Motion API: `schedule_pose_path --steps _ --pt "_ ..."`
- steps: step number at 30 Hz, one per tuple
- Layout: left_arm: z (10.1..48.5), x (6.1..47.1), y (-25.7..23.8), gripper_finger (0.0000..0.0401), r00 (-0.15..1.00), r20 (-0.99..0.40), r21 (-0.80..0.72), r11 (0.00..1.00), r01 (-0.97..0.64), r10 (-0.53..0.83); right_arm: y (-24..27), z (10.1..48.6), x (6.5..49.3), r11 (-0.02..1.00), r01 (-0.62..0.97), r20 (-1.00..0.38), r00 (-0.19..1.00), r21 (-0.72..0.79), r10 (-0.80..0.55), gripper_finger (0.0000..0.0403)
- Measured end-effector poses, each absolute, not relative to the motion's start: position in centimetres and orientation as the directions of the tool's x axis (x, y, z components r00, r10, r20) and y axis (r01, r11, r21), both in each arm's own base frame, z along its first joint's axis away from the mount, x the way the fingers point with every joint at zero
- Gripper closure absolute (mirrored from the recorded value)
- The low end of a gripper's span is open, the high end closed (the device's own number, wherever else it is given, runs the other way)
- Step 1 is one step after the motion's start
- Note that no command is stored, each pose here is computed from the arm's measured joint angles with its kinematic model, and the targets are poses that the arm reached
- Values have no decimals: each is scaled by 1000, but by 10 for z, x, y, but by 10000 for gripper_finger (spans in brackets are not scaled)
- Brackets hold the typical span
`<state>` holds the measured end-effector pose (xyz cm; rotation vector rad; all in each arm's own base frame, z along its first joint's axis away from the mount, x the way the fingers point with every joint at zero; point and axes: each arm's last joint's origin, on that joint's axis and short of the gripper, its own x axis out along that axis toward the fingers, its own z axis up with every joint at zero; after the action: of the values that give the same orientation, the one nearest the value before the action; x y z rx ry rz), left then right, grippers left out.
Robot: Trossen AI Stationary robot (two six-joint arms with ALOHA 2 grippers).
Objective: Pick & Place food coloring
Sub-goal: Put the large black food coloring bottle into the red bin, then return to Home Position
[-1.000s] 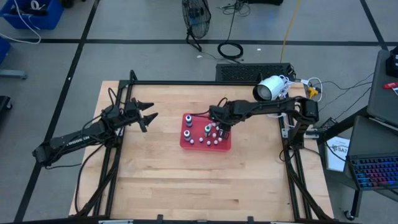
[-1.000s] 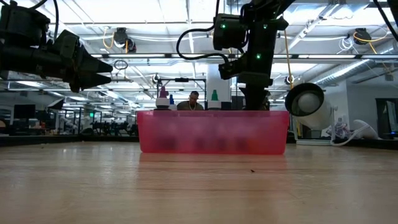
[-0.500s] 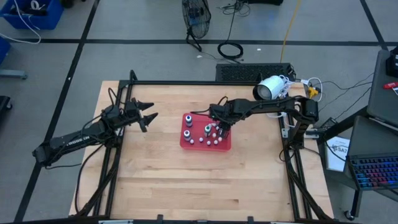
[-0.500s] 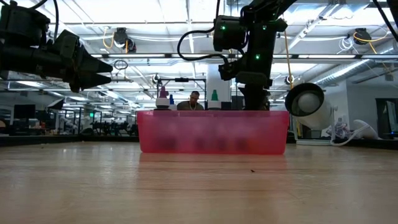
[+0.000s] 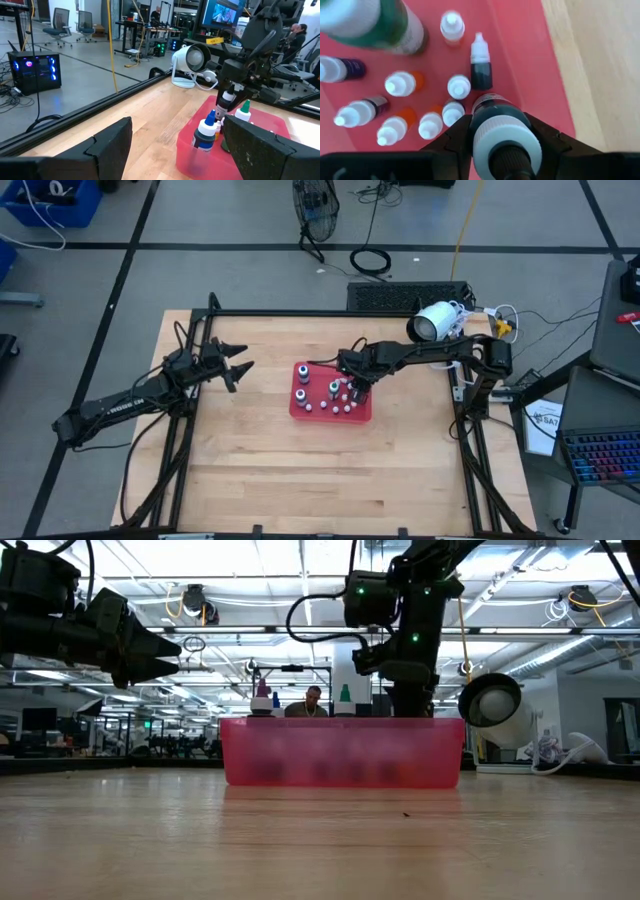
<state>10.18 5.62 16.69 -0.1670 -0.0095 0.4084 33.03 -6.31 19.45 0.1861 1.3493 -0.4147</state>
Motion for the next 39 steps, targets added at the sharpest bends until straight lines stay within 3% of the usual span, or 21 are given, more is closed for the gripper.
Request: schedule_pose_path --steps 11,13,18,21,26,31,35,39 --pt "167 102 56 96 918 -24 -164 904 -394 396 -63 188 328 904 416 -967 172 -101 -187 274" --pt "167 102 56 95 918 -24 -164 904 -395 396 -63 188 327 904 415 -967 173 -100 -186 248" --pt "167 102 56 96 918 -24 -164 904 -395 396 -62 196 322 904 416 -967 177 -97 -185 132" --pt "167 102 56 96 918 -24 -164 904 -395 396 -61 209 316 904 418 -961 200 -91 -189 90" --pt "167 102 56 95 918 -24 -164 904 -394 396 -55 243 297 880 474 -953 274 15 -132 57" --pt "167 102 56 95 918 -24 -164 904 -395 396 -42 281 259 872 478 -951 305 110 -47 51" --pt "167 102 56 96 918 -24 -164 904 -395 396 -35 297 231 887 461 -908 384 32 -167 54" --pt "167 102 56 96 918 -24 -164 904 -395 396 -29 282 197 844 530 -822 443 -82 -358 54"
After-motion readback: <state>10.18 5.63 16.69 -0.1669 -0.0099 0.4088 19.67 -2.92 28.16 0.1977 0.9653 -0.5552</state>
